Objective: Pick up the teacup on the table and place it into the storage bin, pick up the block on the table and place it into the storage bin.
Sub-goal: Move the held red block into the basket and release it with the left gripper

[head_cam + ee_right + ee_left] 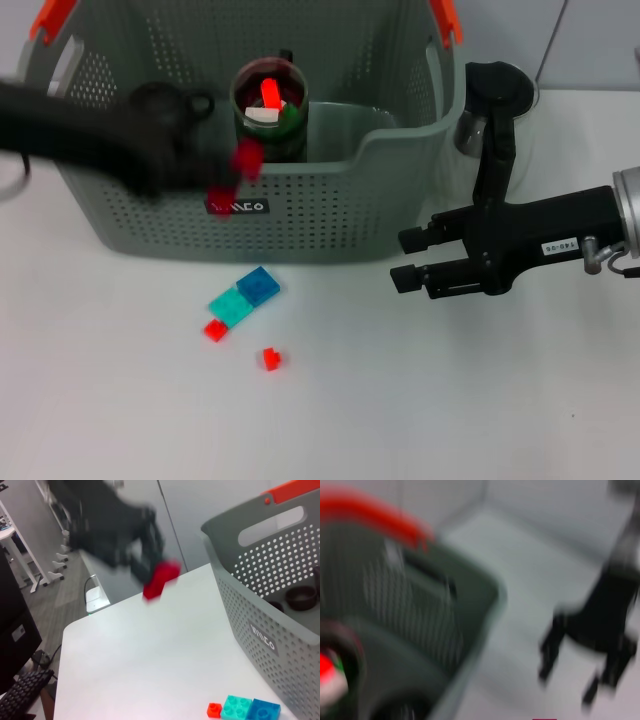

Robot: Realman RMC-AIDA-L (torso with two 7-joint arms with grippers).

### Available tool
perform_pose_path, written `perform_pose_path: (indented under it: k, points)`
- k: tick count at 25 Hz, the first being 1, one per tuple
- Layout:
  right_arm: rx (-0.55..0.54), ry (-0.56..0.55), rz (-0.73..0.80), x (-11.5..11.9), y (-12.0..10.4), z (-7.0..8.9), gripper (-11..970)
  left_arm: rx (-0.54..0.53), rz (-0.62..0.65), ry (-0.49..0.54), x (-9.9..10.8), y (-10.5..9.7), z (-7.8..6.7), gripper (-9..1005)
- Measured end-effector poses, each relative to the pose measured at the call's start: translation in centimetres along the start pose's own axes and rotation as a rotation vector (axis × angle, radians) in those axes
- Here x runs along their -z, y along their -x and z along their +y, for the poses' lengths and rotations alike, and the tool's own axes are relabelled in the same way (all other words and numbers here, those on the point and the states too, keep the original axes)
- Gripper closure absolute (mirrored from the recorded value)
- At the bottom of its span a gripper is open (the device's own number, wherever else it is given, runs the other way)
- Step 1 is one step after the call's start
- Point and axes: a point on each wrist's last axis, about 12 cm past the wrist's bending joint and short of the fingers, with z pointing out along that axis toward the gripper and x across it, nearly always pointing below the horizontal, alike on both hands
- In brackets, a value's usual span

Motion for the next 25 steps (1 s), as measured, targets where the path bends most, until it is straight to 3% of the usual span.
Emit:
perform_pose_path:
  k: [4, 11, 19, 25]
  points:
    - [0.0, -0.002, 0.0, 0.1, 0.0, 0.0, 350, 0.027, -0.181, 0.002, 0.8, 1.1, 0.9, 813]
    - [0.001, -0.001, -0.001, 0.1, 0.0, 0.0, 349, 0.079, -0.304, 0.065, -1.8, 4.0, 3.6, 812]
    - [0.006, 0.001, -0.003, 0.0, 0.3, 0.0, 350, 0.099, -0.236, 0.196, -7.1, 5.2, 7.3, 810]
    - [0.011, 0.003, -0.004, 0.0, 0.5, 0.0, 350, 0.049, -0.15, 0.306, -10.4, 4.6, 8.3, 809]
